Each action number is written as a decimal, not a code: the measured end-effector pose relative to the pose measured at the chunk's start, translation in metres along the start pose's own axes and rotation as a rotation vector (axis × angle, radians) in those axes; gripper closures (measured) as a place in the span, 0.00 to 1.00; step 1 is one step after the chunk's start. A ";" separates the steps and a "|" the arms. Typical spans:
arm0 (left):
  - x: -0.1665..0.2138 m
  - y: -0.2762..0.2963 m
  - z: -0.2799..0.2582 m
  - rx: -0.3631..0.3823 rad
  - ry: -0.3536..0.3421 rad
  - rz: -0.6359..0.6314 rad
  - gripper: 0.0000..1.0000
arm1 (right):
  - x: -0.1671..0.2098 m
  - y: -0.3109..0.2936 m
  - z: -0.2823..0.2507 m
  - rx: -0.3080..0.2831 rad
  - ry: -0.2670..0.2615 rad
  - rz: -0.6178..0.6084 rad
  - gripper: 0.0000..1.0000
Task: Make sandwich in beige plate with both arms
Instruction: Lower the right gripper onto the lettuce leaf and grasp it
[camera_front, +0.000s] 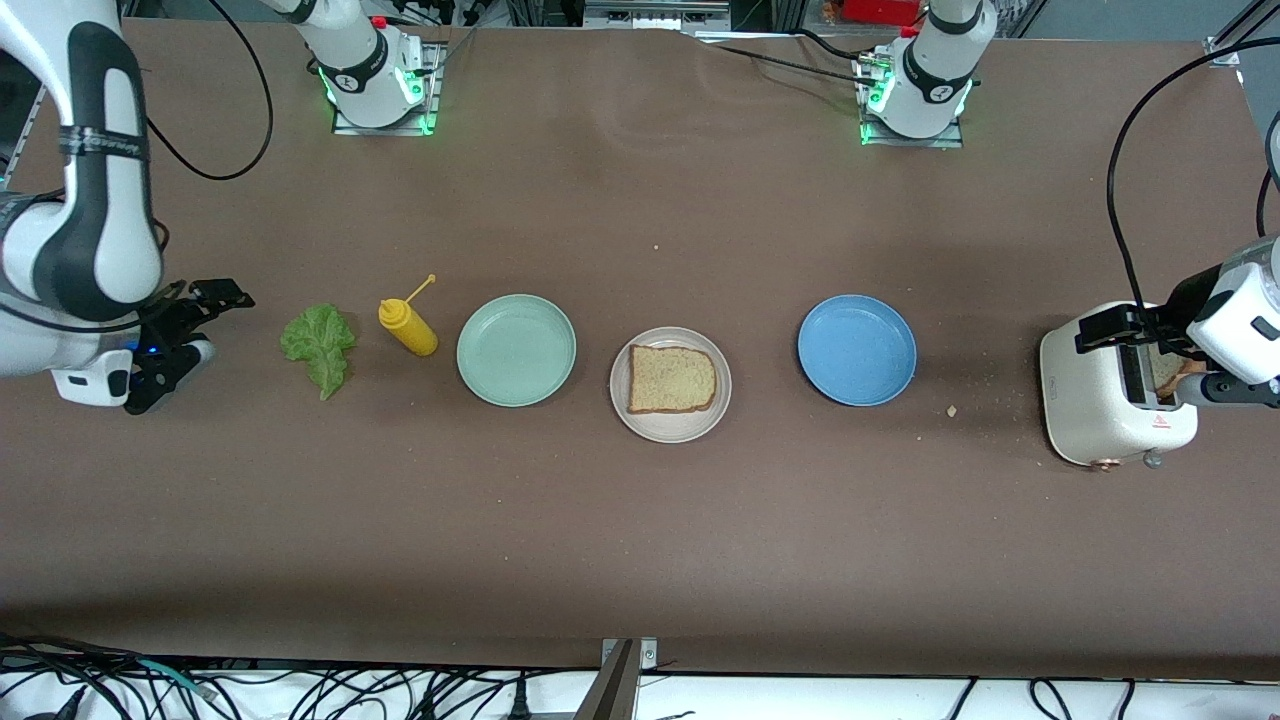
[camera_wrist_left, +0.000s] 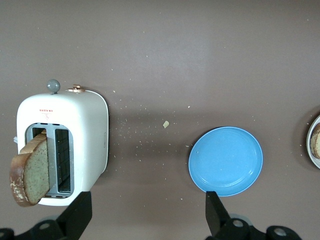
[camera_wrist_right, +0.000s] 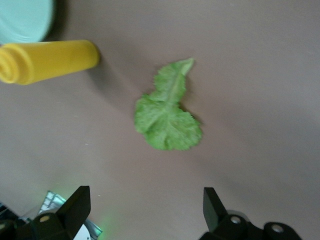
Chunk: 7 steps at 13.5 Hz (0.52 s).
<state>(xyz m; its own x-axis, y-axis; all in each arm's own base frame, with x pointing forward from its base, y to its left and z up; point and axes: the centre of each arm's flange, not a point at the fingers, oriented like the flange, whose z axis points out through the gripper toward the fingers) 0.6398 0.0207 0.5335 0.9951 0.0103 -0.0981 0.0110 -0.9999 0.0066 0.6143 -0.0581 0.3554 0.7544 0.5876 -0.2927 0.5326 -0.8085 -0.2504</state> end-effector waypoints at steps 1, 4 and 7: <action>0.001 0.000 0.001 0.000 -0.001 0.000 0.00 | 0.005 -0.004 0.004 -0.052 -0.010 -0.001 0.00; 0.001 0.000 0.003 0.000 -0.003 0.000 0.00 | 0.021 -0.005 0.029 -0.267 -0.041 -0.085 0.00; 0.002 0.000 0.004 0.000 -0.004 0.000 0.00 | 0.026 -0.001 0.048 -0.327 -0.004 -0.108 0.00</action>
<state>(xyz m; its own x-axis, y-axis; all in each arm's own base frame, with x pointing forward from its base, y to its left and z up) 0.6413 0.0207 0.5297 0.9947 0.0102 -0.1022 0.0109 -0.9999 0.0066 0.6149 -0.0407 0.3036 0.6860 0.6696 -0.2848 0.7043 -0.7094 0.0286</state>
